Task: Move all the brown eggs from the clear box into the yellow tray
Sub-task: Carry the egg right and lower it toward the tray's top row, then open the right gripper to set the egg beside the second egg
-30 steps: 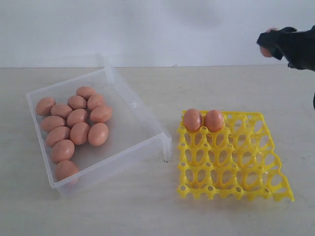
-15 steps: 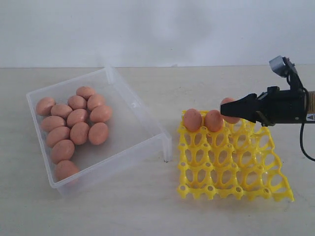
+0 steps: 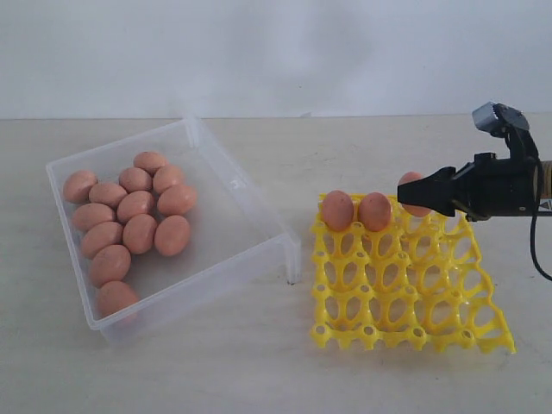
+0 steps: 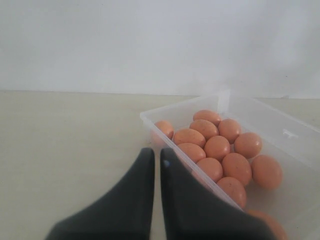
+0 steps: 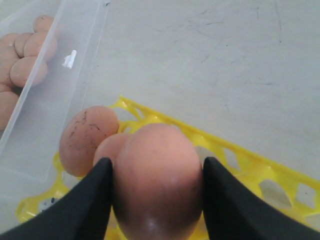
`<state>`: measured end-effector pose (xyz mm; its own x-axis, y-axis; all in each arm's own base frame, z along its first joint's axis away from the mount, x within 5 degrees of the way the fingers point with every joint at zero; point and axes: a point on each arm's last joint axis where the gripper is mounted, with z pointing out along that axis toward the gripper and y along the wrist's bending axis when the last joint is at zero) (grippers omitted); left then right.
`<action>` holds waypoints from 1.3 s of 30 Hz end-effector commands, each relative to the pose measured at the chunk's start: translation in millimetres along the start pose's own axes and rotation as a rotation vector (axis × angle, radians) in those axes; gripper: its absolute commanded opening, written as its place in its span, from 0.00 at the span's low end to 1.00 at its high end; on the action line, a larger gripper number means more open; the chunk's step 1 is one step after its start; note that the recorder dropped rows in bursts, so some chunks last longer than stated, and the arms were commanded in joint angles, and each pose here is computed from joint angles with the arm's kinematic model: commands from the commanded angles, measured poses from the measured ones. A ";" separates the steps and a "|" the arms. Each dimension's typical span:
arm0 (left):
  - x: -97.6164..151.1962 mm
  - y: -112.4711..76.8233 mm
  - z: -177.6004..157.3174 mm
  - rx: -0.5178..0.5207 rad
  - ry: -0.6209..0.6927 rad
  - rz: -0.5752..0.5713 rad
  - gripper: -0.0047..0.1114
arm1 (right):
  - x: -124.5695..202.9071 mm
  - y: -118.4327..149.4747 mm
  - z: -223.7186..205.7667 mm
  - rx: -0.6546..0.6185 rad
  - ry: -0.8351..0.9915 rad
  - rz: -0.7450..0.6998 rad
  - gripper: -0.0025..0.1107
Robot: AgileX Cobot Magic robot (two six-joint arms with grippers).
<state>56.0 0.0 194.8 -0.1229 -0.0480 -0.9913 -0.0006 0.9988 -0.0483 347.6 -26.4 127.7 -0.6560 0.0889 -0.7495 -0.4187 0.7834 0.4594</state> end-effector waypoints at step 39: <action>0.5 0.2 -0.1 -0.002 -0.003 -0.001 0.08 | -4.7 -0.9 -1.4 0.009 -0.042 0.030 0.49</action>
<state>56.0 0.0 194.8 -0.1229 -0.0480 -0.9913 -0.0006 0.9988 -0.0483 349.4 -26.3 130.4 -0.6451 0.1308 -0.7528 -0.4058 0.7761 0.4826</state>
